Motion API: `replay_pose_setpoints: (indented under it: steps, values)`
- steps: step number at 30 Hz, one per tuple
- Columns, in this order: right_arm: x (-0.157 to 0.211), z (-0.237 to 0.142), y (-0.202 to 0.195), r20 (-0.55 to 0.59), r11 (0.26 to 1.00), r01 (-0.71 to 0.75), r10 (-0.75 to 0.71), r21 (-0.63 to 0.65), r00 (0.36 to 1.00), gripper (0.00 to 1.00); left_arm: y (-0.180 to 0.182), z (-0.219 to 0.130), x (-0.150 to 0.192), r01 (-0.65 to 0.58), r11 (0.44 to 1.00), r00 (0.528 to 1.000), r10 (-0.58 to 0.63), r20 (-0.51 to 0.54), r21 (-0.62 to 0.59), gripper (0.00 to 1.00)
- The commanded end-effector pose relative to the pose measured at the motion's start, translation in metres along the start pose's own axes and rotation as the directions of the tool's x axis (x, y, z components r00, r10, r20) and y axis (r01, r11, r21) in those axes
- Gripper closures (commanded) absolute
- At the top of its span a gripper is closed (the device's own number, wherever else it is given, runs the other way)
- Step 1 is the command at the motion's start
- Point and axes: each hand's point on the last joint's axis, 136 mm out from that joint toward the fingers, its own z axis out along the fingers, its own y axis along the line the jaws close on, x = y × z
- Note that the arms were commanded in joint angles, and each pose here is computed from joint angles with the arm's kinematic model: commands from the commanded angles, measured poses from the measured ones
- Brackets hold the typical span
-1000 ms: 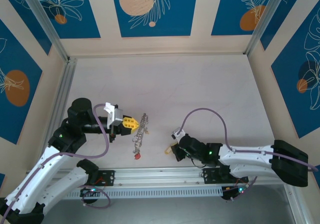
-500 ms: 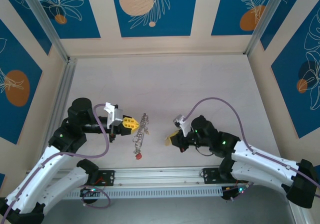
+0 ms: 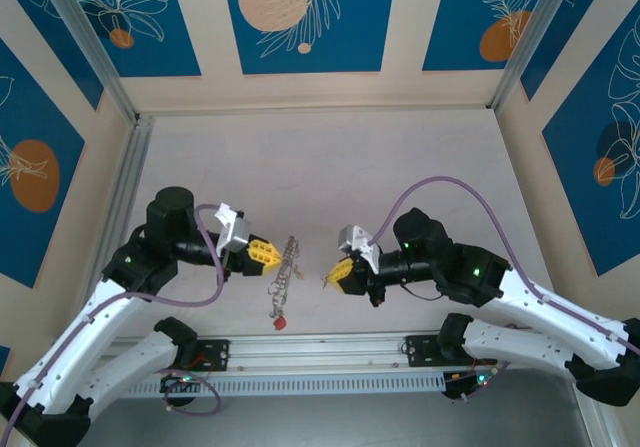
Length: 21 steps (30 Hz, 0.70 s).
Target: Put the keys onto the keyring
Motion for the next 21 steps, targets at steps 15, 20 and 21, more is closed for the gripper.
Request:
replay_pose_setpoints:
  steps: [15, 20, 21]
  values:
    - [-0.056, -0.005, 0.004, 0.061, 0.99, 0.121, -0.117, -0.078, 0.991, 1.0, -0.014, -0.003, -0.011, -0.038, 0.995, 0.999, 0.036, 0.032, 0.087, 1.0]
    - [-0.061, -0.002, 0.011, 0.054, 0.985, 0.1, -0.093, -0.141, 0.994, 1.0, -0.012, -0.002, -0.011, -0.04, 0.996, 0.999, 0.037, 0.033, 0.085, 1.0]
    - [-0.063, -0.002, 0.013, 0.056, 0.984, 0.099, -0.092, -0.151, 0.994, 1.0, -0.012, -0.002, -0.011, -0.039, 0.996, 0.999, 0.036, 0.034, 0.085, 1.0]
